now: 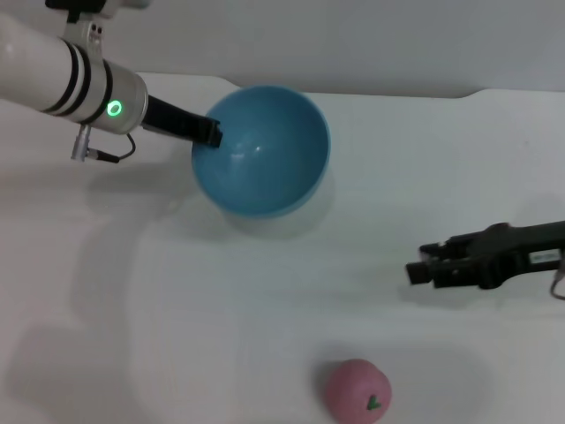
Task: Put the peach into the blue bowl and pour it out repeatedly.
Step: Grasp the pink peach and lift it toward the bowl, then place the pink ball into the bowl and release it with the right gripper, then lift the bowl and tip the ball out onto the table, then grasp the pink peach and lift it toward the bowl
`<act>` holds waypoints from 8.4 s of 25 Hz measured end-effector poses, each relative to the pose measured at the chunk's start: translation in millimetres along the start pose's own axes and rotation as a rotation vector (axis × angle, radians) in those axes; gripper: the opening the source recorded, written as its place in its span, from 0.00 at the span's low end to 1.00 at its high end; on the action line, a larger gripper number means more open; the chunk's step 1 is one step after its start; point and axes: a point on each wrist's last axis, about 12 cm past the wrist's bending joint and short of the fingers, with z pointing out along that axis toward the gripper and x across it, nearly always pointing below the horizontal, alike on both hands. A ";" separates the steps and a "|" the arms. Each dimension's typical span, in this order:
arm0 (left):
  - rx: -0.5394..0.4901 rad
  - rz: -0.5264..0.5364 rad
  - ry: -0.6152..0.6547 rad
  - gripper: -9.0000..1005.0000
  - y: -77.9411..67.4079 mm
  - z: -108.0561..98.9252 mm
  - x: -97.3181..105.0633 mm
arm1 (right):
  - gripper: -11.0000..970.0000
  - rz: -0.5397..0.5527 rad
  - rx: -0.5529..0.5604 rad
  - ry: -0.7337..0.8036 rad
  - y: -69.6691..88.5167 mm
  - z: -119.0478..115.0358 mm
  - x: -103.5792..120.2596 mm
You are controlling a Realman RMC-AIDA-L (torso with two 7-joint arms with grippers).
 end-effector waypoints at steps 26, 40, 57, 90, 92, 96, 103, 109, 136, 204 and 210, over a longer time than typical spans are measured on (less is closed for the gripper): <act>0.043 -0.008 0.035 0.01 -13.6 3.6 2.7 | 0.56 -0.296 -0.058 0.513 39.9 89.3 -17.6; 0.040 -0.001 0.027 0.01 -15.4 5.1 1.3 | 0.56 -0.285 -0.040 0.537 41.9 113.8 -7.5; 0.042 0.002 0.035 0.01 -16.6 8.3 4.4 | 0.17 -0.213 -0.127 0.432 37.8 89.9 -10.6; 0.199 0.225 0.229 0.01 -105.9 47.1 11.2 | 0.12 -0.094 -0.045 -0.099 3.8 -26.8 -2.7; 0.199 0.227 0.228 0.01 -106.3 47.0 10.5 | 0.12 -0.092 -0.048 -0.084 4.1 -26.3 -1.4; 0.200 0.234 0.224 0.01 -108.4 46.8 7.7 | 0.14 -0.100 -0.045 -0.073 4.3 -24.9 -3.7; 0.200 0.238 0.222 0.01 -109.6 46.9 6.7 | 0.35 -0.121 -0.037 -0.082 4.7 -26.9 -10.3; 0.200 0.235 0.194 0.01 -111.5 48.0 3.2 | 0.56 -0.127 -0.003 -0.137 3.5 -37.5 -15.8; -0.139 0.563 -0.574 0.01 -114.7 82.6 48.3 | 0.59 0.405 0.342 -0.500 -35.0 -95.2 100.1; 0.056 -0.097 -0.039 0.01 24.5 -4.2 39.8 | 0.66 -0.201 0.180 -0.024 -26.0 31.9 -41.1; 0.025 -0.118 0.071 0.01 25.7 -22.1 50.6 | 0.67 -0.289 0.166 0.120 -19.1 66.3 -48.8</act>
